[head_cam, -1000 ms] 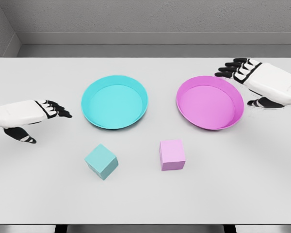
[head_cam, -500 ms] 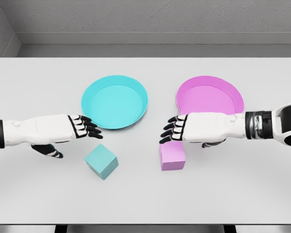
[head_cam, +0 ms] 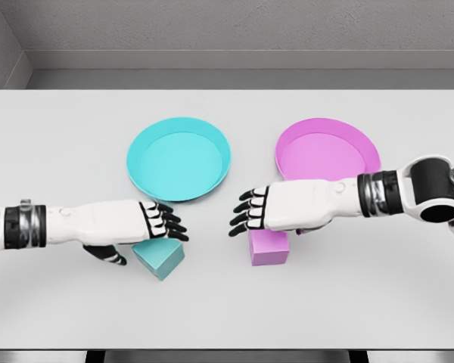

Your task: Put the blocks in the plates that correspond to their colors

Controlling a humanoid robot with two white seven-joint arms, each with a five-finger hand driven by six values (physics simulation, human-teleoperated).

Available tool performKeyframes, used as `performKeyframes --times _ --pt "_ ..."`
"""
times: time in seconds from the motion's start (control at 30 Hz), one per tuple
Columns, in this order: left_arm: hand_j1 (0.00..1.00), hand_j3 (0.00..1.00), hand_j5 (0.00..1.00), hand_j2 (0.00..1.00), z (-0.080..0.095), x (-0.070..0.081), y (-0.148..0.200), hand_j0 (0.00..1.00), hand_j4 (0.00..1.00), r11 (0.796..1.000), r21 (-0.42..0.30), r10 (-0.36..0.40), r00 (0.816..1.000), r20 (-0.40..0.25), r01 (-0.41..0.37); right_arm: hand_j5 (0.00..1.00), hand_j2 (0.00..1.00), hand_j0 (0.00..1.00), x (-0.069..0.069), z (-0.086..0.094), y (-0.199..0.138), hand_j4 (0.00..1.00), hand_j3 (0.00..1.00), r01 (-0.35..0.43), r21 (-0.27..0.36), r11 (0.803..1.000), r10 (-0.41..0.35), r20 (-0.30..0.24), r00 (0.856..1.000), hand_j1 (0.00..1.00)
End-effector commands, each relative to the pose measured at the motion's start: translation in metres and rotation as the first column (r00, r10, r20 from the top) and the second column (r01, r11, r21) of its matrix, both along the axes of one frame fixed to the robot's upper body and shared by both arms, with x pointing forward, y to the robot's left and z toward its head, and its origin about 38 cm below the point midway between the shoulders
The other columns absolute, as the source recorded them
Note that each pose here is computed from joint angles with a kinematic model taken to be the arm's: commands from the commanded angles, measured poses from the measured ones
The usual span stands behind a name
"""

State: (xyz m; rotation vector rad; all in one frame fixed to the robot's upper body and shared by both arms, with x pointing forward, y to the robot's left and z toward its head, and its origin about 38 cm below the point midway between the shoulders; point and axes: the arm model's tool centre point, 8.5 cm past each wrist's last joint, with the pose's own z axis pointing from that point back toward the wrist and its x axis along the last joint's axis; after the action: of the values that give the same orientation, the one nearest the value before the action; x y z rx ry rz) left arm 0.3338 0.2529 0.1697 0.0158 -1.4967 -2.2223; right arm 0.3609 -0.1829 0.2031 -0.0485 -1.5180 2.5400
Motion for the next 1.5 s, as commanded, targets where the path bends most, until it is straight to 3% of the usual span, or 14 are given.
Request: performKeyframes --times 0.0,0.2,0.27,0.4,0.57,0.63,0.67,0.8,0.9,1.23,1.47 --pt "1.0 1.0 1.0 1.0 -0.003 -0.001 -0.003 1.0 1.0 1.0 0.007 -0.005 1.0 -0.001 0.005 1.0 1.0 1.0 -0.003 -0.007 0.002 1.0 1.0 -0.009 -0.016 1.0 0.009 -0.01 1.0 1.0" --pt "1.0 1.0 1.0 1.0 -0.006 -0.002 -0.009 1.0 1.0 1.0 -0.003 -0.018 1.0 -0.005 0.018 1.0 1.0 1.0 -0.004 -0.012 -0.003 1.0 1.0 -0.001 -0.04 0.999 0.0 -0.007 1.0 1.0" --pt "1.0 1.0 1.0 1.0 -0.005 -0.001 -0.009 1.0 1.0 1.0 -0.006 -0.017 1.0 -0.002 0.017 0.95 0.95 0.95 -0.003 -0.012 -0.003 0.95 0.95 0.002 -0.042 0.999 -0.002 -0.006 1.0 0.95" --pt "1.0 1.0 1.0 1.0 -0.004 -0.001 -0.009 1.0 1.0 1.0 -0.005 -0.018 1.0 -0.002 0.018 0.98 0.98 0.98 -0.005 -0.015 -0.004 0.98 0.98 0.004 -0.045 0.999 -0.004 -0.015 1.0 0.98" --pt "0.75 0.75 0.75 0.75 -0.003 -0.001 -0.011 0.75 0.75 1.0 -0.003 -0.025 1.0 0.004 0.025 0.98 0.98 0.98 -0.008 -0.021 -0.001 0.98 0.98 -0.007 -0.049 0.999 0.005 -0.031 0.999 0.98" --pt "0.69 0.69 0.69 0.69 -0.003 0.0 -0.013 0.69 0.69 1.0 -0.003 -0.029 1.0 0.006 0.029 0.97 0.97 0.97 -0.007 -0.022 -0.001 0.97 0.97 -0.003 -0.051 0.999 0.002 -0.033 0.999 0.97" --pt "0.66 0.66 0.66 0.66 -0.004 0.0 -0.014 0.66 0.66 0.999 0.005 -0.033 0.999 0.012 0.033 0.94 0.94 0.94 -0.007 -0.022 -0.002 0.94 0.94 -0.002 -0.052 0.999 0.0 -0.034 0.999 0.94" --pt "0.64 0.64 0.64 0.64 -0.007 -0.001 -0.015 0.64 0.64 0.999 0.022 -0.04 0.999 0.018 0.04 0.67 0.67 0.67 -0.007 -0.025 -0.002 0.67 0.67 -0.006 -0.068 0.998 0.005 -0.022 1.0 0.67" --pt "0.61 0.61 0.61 0.61 -0.009 -0.002 -0.016 0.61 0.61 0.999 0.022 -0.044 0.999 0.013 0.044 0.57 0.57 0.57 -0.007 -0.026 -0.002 0.57 0.57 -0.007 -0.082 0.997 0.007 -0.006 1.0 0.57" --pt "0.58 0.58 0.58 0.58 0.006 0.007 -0.016 0.58 0.58 0.999 0.019 -0.044 0.997 0.056 0.043 0.5 0.5 0.5 -0.007 -0.023 -0.001 0.5 0.5 -0.012 -0.077 0.997 0.012 0.002 1.0 0.5" --pt "0.58 0.58 0.58 0.58 0.026 0.019 -0.019 0.58 0.58 0.999 0.006 -0.044 0.993 0.107 0.043 0.5 0.5 0.5 0.004 -0.002 -0.003 0.5 0.5 0.011 -0.037 0.999 -0.009 0.051 0.999 0.5"
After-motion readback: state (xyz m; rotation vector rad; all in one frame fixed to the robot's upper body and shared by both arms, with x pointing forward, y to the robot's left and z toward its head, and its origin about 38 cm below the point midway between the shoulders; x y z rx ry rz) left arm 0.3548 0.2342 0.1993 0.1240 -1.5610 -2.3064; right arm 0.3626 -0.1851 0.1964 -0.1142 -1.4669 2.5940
